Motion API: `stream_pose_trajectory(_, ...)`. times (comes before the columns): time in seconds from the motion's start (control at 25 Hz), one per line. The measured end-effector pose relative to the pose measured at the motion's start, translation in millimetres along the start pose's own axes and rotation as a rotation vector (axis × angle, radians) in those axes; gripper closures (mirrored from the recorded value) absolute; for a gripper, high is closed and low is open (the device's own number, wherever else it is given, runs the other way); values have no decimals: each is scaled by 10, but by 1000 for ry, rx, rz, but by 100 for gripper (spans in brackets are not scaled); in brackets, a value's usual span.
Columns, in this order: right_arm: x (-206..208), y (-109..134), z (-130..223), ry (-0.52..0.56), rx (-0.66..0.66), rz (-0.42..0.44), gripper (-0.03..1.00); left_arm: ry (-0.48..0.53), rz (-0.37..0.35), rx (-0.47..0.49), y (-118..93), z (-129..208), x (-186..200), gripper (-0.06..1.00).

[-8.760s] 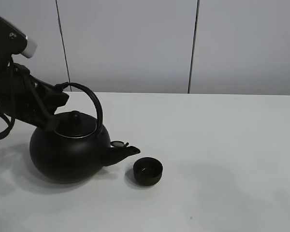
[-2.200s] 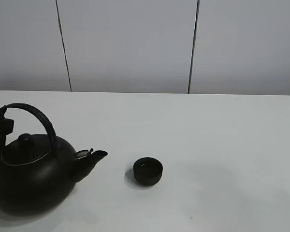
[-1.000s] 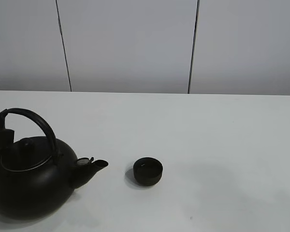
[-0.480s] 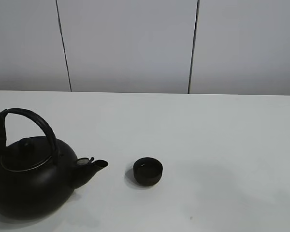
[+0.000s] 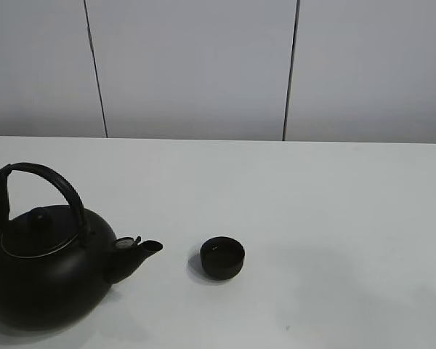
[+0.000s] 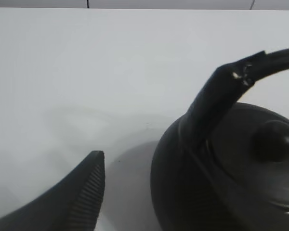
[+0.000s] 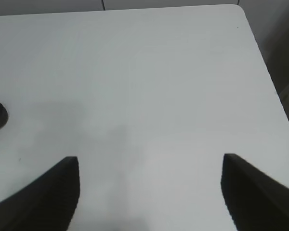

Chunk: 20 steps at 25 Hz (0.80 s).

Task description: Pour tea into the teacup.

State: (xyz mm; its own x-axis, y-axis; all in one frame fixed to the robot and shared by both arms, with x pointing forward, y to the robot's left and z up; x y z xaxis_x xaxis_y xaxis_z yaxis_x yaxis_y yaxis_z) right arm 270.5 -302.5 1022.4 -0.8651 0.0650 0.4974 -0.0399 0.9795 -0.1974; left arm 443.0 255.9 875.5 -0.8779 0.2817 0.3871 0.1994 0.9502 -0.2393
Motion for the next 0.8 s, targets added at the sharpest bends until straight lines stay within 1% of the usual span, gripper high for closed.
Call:
stream_pose_trajectory(0.12,0,0,0,0,0,0,41,-11,-49,23,65,-10,8,57)
stream_pose_trajectory(0.36,0,0,0,0,0,0,41,-46,-170,79,224,-49,25,57)
stream_pose_trajectory(0.56,0,0,0,0,0,0,41,-98,-164,76,227,-187,-81,57)
stream_pose_trajectory(0.76,0,0,0,0,0,0,41,-179,-147,67,222,-436,-260,57)
stream_pose_trajectory(0.8,0,0,0,0,0,0,41,-177,-142,64,216,-462,-296,57)
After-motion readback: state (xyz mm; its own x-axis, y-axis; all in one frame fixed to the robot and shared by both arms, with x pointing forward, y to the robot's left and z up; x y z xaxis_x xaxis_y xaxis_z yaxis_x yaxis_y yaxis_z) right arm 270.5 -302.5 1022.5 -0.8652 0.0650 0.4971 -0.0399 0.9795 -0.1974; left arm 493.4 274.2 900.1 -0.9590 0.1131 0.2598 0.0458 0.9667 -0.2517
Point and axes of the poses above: a point on each arm's last joint axis where the gripper is mounted, x pointing back along that axis away from the gripper, y along the wrist's bending axis when the last joint is at zero, z = x × y, the point moved 4 cm from there along -x, pointing out along that axis toward the gripper, and after that the axes turned 11 degrees about x, right-handed, at the moved point
